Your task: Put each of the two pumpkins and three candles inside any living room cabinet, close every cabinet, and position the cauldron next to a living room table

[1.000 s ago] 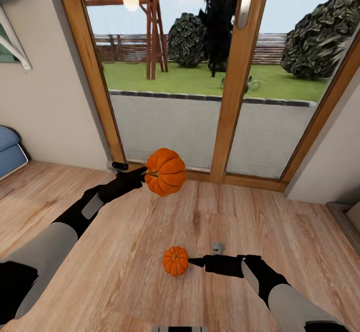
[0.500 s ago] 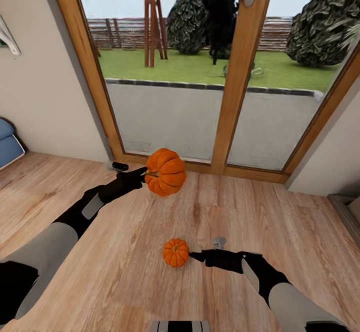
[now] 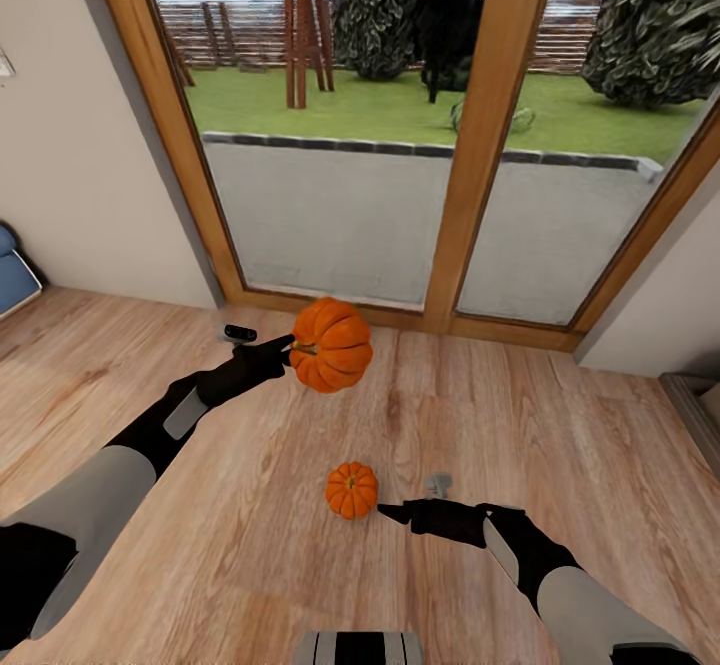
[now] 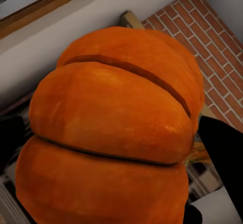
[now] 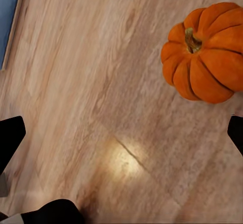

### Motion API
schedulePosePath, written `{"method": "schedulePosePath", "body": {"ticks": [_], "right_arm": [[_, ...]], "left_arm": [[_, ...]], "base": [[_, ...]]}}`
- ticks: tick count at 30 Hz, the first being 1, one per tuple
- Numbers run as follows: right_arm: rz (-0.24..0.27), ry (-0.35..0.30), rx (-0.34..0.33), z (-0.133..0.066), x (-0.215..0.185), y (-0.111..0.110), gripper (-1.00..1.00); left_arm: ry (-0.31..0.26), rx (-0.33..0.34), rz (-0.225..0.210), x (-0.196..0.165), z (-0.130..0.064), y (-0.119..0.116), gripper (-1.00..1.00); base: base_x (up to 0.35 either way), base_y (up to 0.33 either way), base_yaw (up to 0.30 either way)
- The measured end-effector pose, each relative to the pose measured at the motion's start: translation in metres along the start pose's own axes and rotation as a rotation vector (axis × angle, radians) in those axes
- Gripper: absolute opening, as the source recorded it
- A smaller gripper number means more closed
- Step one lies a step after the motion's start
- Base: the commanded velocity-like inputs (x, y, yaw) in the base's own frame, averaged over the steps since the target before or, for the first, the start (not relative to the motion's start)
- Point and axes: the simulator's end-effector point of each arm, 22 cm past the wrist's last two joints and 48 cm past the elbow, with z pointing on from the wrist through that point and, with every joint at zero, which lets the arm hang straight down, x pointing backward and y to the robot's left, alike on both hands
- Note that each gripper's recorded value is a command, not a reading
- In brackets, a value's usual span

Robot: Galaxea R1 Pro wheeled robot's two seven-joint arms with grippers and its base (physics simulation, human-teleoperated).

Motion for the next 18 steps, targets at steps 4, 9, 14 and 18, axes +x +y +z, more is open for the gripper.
{"method": "schedulePosePath", "body": {"ticks": [4, 9, 14, 18], "right_arm": [[0.013, 0.01, 0.002, 0.003, 0.007, -0.005, 1.0], [0.029, 0.022, 0.004, 0.007, 0.015, -0.011, 1.0], [0.046, 0.034, 0.007, 0.01, 0.024, -0.018, 1.0], [0.058, 0.044, 0.009, 0.013, 0.031, -0.023, 1.0]], "left_arm": [[-0.004, -0.006, -0.014, 0.003, -0.004, 0.009, -1.0], [-0.009, -0.015, -0.032, 0.007, -0.009, 0.021, -1.0], [-0.015, -0.023, -0.05, 0.012, -0.015, 0.032, -1.0], [-0.019, -0.03, -0.064, 0.015, -0.019, 0.042, -1.0]], "base": [[0.0, 0.0, 0.0], [0.0, 0.0, 0.0], [0.0, 0.0, 0.0], [0.0, 0.0, 0.0]]}}
